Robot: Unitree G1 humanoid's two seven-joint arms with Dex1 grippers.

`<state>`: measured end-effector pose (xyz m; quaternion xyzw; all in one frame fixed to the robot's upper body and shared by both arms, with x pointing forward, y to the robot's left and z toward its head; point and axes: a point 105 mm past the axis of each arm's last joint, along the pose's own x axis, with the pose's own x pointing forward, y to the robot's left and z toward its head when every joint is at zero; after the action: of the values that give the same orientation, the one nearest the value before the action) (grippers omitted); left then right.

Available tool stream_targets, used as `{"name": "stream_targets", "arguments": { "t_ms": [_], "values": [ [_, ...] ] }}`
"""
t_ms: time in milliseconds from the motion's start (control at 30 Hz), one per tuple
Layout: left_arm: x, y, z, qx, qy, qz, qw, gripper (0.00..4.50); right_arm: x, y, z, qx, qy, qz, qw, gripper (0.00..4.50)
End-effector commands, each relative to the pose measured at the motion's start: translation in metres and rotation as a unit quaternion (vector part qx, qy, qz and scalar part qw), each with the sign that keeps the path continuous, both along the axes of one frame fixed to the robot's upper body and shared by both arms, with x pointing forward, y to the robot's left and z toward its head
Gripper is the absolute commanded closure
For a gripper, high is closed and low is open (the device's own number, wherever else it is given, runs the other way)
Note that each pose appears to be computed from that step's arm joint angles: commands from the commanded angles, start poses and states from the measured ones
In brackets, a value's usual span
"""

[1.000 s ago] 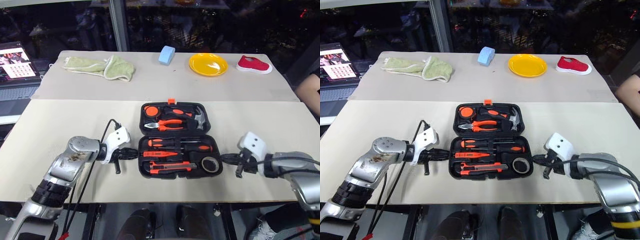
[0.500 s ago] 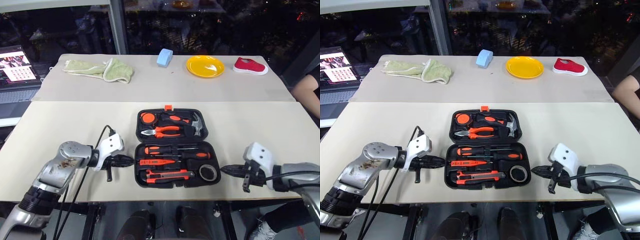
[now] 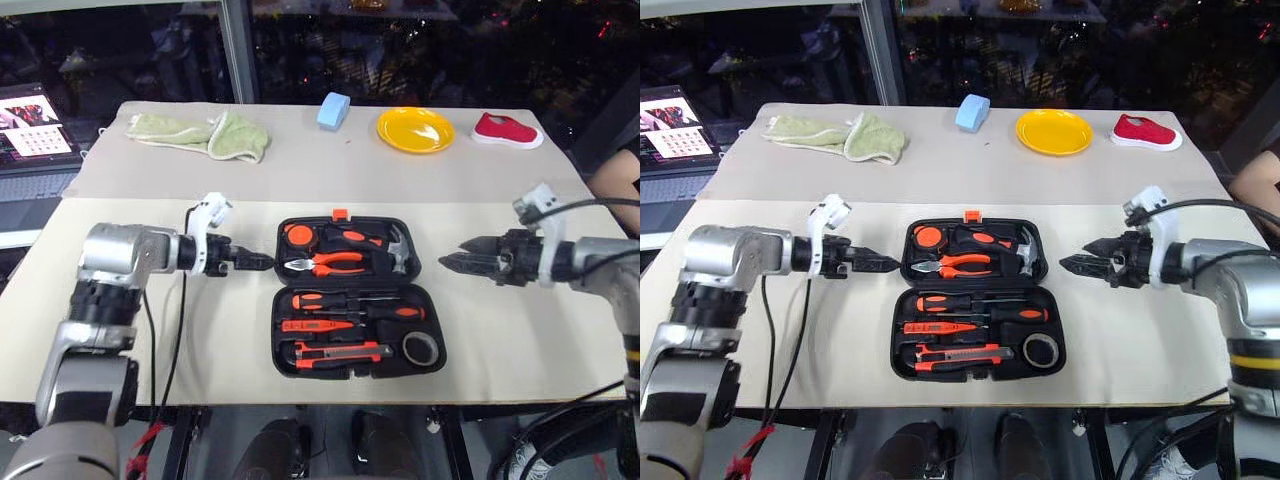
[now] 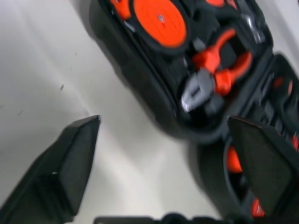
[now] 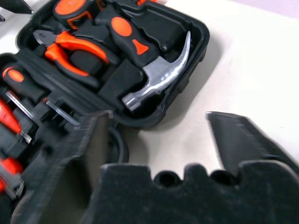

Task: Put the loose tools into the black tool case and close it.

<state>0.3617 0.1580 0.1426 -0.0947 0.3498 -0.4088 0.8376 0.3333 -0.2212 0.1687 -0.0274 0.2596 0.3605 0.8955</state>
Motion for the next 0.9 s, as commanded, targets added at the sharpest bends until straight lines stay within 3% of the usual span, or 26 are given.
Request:
{"name": "stream_targets", "arguments": {
  "t_ms": [33,433,533,767,900],
  "values": [
    [0.003,-0.010,0.005,-0.006,0.003,-0.011,1.000,0.00,0.016,-0.003,-0.002,0.001,0.018,-0.028,0.999,0.10],
    [0.014,-0.018,-0.006,0.004,0.010,-0.006,1.000,0.00,0.041,0.024,-0.010,0.007,0.040,-0.012,0.999,0.10],
    [0.015,-0.022,-0.004,-0.010,0.012,-0.006,1.000,0.70,0.043,0.026,-0.017,-0.005,0.044,-0.009,0.999,0.82],
    [0.011,-0.027,-0.006,-0.007,0.014,-0.026,1.000,3.18,0.046,0.023,-0.023,-0.012,0.047,-0.009,0.999,3.19],
    [0.007,-0.028,-0.010,0.000,0.017,-0.042,0.999,3.70,0.046,0.030,-0.023,-0.014,0.040,0.008,0.999,4.49]
  ]
}}
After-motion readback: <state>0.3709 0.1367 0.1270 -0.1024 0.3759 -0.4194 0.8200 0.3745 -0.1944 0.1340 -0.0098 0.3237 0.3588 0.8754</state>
